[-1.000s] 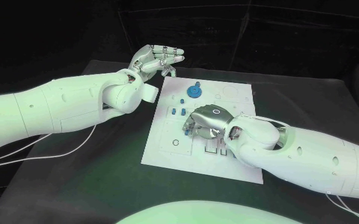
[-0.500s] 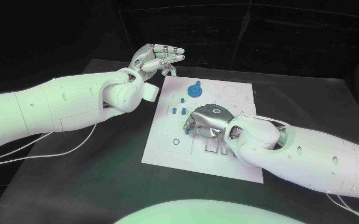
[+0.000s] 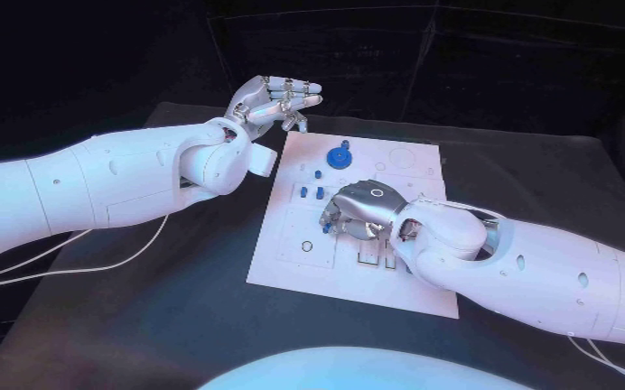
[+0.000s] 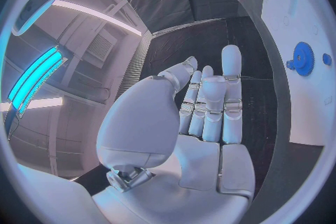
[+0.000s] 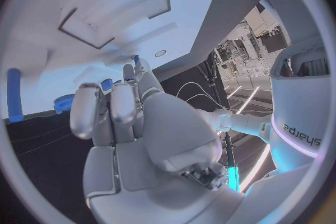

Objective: Assemble the parts on the task board

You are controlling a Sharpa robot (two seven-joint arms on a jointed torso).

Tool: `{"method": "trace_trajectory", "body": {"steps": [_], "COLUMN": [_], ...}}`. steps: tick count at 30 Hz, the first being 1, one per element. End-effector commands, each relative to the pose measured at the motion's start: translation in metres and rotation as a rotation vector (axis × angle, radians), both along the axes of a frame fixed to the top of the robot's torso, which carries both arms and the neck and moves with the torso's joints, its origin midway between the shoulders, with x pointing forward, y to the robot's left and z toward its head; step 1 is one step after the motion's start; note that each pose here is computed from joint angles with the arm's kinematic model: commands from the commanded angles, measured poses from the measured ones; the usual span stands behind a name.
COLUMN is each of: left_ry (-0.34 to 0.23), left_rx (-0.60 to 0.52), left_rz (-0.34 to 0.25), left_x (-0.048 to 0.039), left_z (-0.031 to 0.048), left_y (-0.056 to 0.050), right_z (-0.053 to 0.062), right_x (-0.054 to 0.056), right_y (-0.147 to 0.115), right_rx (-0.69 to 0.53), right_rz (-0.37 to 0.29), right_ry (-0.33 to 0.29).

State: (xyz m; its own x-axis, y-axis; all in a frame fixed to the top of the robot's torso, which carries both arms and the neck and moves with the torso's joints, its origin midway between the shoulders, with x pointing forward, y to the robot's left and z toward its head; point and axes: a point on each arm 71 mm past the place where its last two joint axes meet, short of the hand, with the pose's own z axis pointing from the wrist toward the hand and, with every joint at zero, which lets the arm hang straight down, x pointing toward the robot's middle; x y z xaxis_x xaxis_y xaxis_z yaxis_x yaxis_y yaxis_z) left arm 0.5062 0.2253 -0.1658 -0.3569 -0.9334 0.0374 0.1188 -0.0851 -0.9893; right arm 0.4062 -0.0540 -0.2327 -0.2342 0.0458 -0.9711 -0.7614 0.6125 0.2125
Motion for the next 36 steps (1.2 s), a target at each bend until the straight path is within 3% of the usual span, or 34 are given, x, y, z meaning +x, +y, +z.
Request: {"method": "trace_trajectory", "body": {"steps": [1, 22, 36], "left_ry": [0.0, 0.004, 0.011], "left_rx": [-0.009, -0.009, -0.01], "left_rz": [-0.013, -0.018, -0.028], "left_x": [0.0001, -0.0001, -0.0002], "left_z": [0.0011, 0.0008, 0.0003], "left_y": [-0.0015, -0.0026, -0.0039], "right_z": [0.0011, -0.0049, -0.0028], "right_x": [0.0004, -0.0001, 0.0024], "right_y": [0.0005, 0.0048, 0.008], "right_rx": [-0.005, -0.09, -0.065], "right_rz": [-0.003, 0.001, -0.021], "right_ry": [-0.018, 0.015, -0.014]}}
